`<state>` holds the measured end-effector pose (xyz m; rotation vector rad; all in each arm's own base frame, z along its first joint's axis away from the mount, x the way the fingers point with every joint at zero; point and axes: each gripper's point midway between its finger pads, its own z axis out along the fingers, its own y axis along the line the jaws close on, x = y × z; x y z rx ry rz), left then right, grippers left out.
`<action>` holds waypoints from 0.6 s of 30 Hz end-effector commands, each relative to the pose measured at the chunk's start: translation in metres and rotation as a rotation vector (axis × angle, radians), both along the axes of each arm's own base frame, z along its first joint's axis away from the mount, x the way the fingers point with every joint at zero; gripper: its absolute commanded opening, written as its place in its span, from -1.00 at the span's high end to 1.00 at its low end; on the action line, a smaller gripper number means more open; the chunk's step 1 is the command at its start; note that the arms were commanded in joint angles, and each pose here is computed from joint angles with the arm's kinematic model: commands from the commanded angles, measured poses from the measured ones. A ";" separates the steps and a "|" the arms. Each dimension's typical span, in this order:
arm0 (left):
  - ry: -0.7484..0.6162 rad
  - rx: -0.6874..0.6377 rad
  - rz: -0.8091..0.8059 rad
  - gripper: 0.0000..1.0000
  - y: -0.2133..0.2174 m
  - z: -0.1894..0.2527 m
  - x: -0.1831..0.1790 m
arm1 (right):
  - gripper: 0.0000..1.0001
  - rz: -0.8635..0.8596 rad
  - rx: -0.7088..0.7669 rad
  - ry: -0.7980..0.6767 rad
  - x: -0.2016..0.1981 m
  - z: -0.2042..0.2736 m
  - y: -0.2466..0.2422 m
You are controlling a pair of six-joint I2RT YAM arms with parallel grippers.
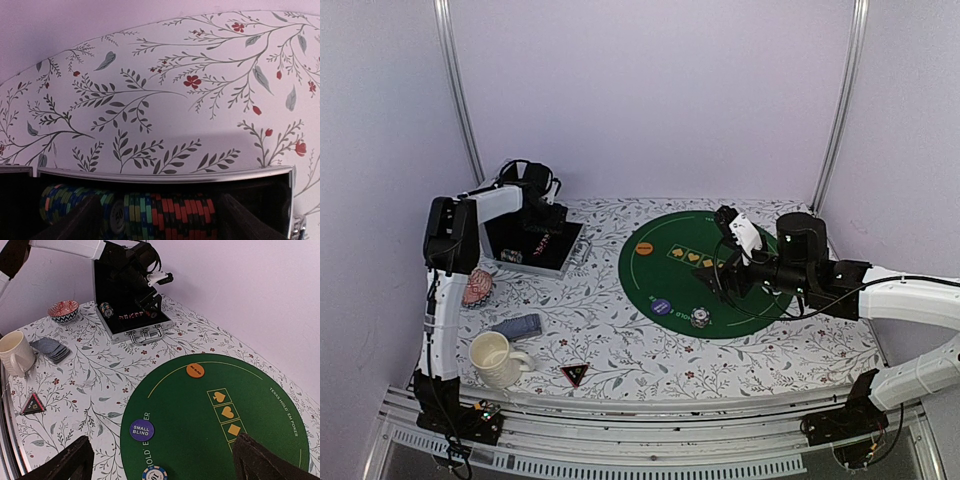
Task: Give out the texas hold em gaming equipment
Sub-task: Pick up the pile of poker chips from the chip case.
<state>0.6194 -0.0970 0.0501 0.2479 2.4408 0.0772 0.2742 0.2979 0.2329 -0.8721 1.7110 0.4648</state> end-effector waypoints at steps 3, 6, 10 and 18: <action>0.048 0.014 0.011 -0.66 0.011 -0.012 -0.014 | -0.97 0.005 -0.003 0.013 -0.003 -0.004 -0.002; 0.022 0.033 0.018 -0.69 0.013 -0.002 -0.010 | -0.98 0.011 -0.003 0.014 -0.003 -0.004 -0.001; -0.003 0.073 0.021 -0.67 0.014 0.005 -0.007 | -0.98 0.013 -0.005 0.015 -0.003 -0.004 -0.001; -0.045 0.194 0.021 -0.55 0.009 0.004 -0.004 | -0.98 0.024 -0.006 0.016 -0.003 -0.003 0.002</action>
